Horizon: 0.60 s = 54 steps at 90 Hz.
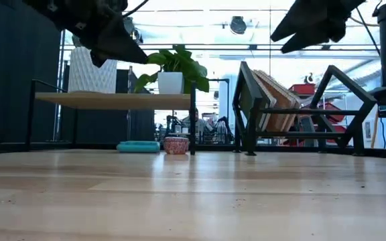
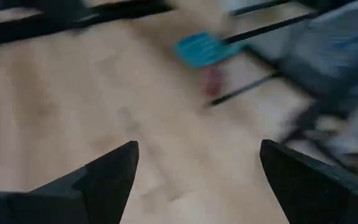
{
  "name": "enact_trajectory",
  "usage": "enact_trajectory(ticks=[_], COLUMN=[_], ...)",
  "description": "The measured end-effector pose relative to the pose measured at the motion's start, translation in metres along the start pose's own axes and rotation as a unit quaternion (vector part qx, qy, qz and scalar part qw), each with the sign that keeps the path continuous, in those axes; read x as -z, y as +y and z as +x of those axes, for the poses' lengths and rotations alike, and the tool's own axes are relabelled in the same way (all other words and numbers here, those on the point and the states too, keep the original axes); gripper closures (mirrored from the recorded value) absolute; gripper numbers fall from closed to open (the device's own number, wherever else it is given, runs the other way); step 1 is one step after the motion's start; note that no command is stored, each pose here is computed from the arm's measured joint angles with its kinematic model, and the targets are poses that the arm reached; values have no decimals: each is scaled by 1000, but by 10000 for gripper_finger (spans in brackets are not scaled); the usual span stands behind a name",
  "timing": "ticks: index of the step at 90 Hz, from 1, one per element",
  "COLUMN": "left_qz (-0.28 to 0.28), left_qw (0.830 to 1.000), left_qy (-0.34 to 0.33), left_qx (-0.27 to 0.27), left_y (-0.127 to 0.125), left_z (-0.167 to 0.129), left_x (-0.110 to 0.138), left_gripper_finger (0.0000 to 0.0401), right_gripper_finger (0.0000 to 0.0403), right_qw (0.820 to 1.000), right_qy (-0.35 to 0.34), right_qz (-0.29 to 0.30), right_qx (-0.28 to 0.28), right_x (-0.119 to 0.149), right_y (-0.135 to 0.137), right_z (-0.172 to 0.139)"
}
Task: Stock shelves
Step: Put the pink pen into the white pen holder
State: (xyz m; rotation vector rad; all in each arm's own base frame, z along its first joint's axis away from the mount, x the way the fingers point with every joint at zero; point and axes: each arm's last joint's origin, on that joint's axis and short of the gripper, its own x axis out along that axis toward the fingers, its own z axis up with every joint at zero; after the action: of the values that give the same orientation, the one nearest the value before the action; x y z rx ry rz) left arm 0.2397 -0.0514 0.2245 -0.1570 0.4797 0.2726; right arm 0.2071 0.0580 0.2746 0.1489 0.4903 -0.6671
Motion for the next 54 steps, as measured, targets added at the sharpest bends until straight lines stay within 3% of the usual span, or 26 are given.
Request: enact_trajectory(ticks=[11,19,30,47,54], left_qz=[11,10,9,10,10], left_qw=[1000,1000,1000,1000,1000], left_qy=[-1,-2,-2,-2,-1], left_qx=[-8,-13,-15,-15,-15], left_y=[4,6,7,7,7], left_z=[2,3,3,3,3], left_x=[-1,-2,-3,-3,-2], left_gripper_finger=[401,401,401,401,401], right_gripper_finger=[83,83,90,119,129], right_qw=[997,994,992,981,979], right_qy=[0,12,41,84,106], right_qz=[44,44,36,7,5], right_qx=[69,98,110,175,172], right_x=[-17,-24,-29,-29,-28], right_y=[-43,-64,-81,-99,-105], right_z=[5,10,21,48,54])
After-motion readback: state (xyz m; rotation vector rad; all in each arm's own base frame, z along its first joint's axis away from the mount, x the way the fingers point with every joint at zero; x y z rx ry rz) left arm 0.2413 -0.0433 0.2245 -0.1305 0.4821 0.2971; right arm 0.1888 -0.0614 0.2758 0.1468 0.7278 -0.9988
